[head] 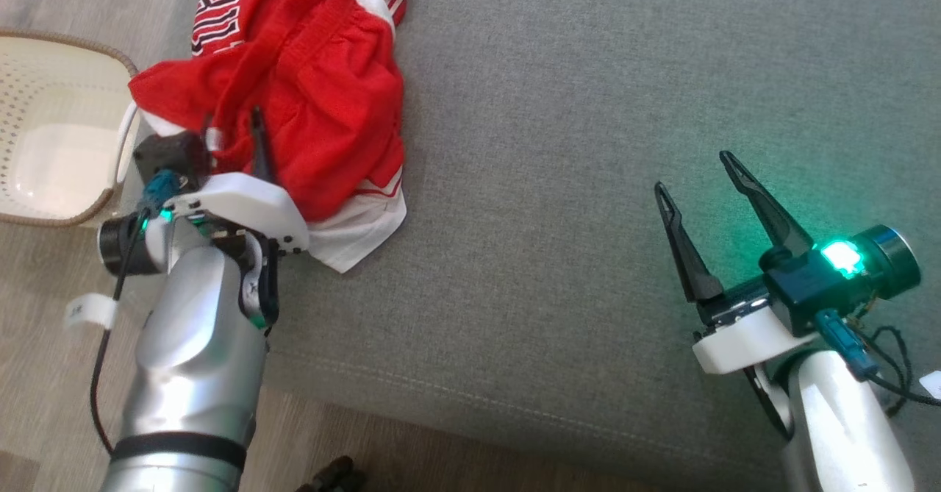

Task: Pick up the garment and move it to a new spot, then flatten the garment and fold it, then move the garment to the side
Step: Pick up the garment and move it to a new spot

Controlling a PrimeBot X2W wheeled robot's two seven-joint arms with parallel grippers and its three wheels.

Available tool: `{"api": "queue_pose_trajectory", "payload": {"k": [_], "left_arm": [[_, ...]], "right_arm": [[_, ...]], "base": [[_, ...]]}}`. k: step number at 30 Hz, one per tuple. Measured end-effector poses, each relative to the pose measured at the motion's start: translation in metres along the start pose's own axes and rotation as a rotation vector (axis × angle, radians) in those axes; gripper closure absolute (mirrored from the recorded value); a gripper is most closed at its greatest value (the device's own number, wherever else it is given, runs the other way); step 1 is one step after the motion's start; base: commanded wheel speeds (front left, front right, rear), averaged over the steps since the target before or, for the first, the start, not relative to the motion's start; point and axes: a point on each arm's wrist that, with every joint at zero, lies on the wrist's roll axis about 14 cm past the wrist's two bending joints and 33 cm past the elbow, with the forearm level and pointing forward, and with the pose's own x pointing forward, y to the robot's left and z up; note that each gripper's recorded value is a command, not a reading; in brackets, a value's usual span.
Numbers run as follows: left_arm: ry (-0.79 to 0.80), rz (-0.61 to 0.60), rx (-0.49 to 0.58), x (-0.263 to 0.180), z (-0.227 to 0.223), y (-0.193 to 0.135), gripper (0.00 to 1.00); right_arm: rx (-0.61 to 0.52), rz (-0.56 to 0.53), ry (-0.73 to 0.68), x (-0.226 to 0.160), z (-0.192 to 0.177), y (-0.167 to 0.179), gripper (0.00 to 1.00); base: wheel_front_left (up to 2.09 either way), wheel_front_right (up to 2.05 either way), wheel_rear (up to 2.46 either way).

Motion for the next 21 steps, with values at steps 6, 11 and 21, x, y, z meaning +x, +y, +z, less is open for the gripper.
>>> {"api": "queue_pose_trajectory", "payload": {"k": [6, 11, 21], "left_arm": [[-0.054, -0.024, -0.005, 0.000, 0.019, -0.007, 1.00], [-0.225, -0.062, -0.005, -0.004, 0.074, -0.011, 1.00], [-0.593, -0.266, 0.020, -0.035, 0.196, -0.063, 1.00]], "right_arm": [[-0.007, -0.003, -0.020, -0.003, 0.012, 0.000, 0.00], [-0.011, -0.027, -0.056, -0.011, 0.032, -0.006, 0.00], [0.024, -0.156, -0.140, -0.049, 0.075, -0.040, 0.00]], "base": [[0.00, 0.00, 0.00], [0.00, 0.00, 0.00], [0.00, 0.00, 0.00]]}}
